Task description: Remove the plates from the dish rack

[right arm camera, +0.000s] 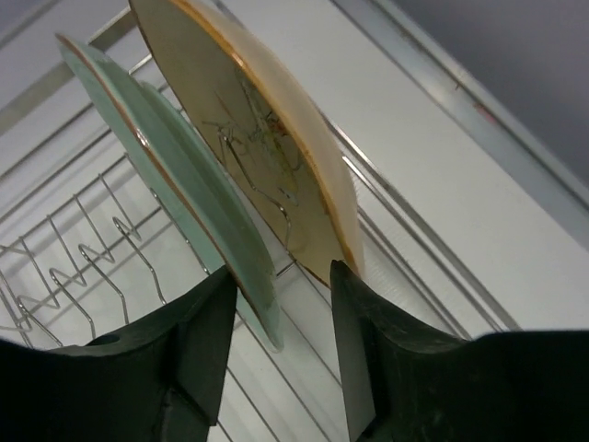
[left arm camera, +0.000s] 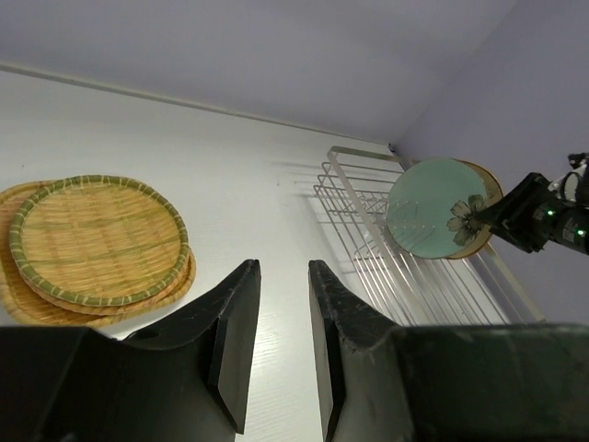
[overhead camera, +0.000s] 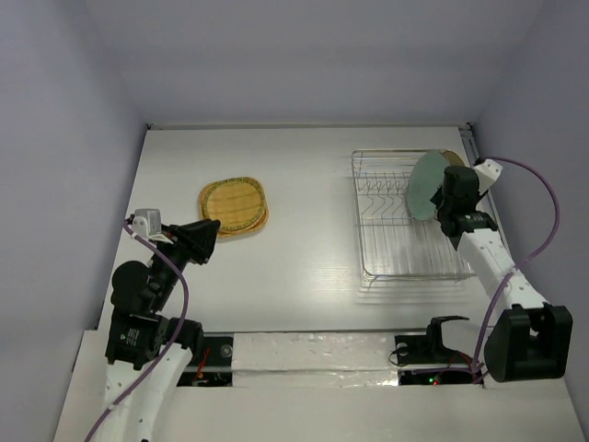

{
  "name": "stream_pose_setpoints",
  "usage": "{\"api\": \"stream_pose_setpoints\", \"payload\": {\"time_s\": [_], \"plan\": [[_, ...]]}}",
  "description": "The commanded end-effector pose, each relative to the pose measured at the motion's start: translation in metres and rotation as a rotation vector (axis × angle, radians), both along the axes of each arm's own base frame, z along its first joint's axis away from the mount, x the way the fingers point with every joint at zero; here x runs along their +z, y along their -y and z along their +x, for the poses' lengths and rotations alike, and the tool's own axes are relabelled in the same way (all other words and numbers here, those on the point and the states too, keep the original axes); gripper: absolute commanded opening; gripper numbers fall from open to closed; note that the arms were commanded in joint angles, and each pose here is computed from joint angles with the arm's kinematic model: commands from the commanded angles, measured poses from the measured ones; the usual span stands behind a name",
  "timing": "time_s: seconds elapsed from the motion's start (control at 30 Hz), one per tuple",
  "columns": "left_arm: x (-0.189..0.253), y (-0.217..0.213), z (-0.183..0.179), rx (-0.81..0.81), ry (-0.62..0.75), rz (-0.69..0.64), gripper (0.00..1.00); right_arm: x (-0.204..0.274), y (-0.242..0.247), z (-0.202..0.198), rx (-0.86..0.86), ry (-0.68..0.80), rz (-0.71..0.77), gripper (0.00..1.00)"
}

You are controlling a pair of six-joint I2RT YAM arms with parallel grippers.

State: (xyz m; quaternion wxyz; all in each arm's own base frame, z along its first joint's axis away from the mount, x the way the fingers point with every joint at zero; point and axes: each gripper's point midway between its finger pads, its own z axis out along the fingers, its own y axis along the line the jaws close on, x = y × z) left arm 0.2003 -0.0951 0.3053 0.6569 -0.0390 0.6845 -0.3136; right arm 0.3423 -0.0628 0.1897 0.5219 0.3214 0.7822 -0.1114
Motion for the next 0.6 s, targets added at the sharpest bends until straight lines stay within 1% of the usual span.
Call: {"api": "stream_pose_setpoints", "payload": {"time_s": [0.0, 0.13, 0.27, 0.3, 0.4, 0.43, 0.5, 0.53, 0.57], "plan": [[0.015, 0.004, -0.004, -0.023, 0.063, -0.011, 0.25, 0.008, -0.005, 0.026, 0.049, 0.054, 0.023, 0.49], [0.016, 0.003, -0.005, -0.021, 0.066, -0.012, 0.25, 0.005, -0.004, 0.037, 0.05, 0.049, 0.007, 0.41], [0.016, 0.003, -0.005, -0.021, 0.07, -0.011, 0.25, -0.004, 0.001, 0.047, 0.038, -0.001, -0.023, 0.34], [0.016, 0.003, -0.005, -0.021, 0.07, -0.011, 0.25, -0.004, 0.001, 0.047, 0.039, -0.002, -0.024, 0.29], [0.017, 0.002, -0.006, -0.018, 0.073, -0.012, 0.25, -0.012, 0.0, 0.049, 0.04, -0.036, -0.023, 0.09], [0.018, 0.002, -0.006, -0.018, 0.074, -0.014, 0.25, -0.008, 0.001, 0.047, 0.041, -0.026, -0.025, 0.06], [0.017, 0.004, -0.007, -0.027, 0.074, -0.013, 0.25, -0.001, 0.0, 0.044, 0.053, -0.016, -0.031, 0.01], [0.018, 0.004, -0.007, -0.029, 0.075, -0.015, 0.25, 0.002, -0.001, 0.042, 0.064, -0.014, -0.031, 0.0], [0.017, 0.004, -0.007, -0.027, 0.074, -0.013, 0.25, 0.017, -0.003, 0.041, 0.082, 0.012, -0.041, 0.0]]}}
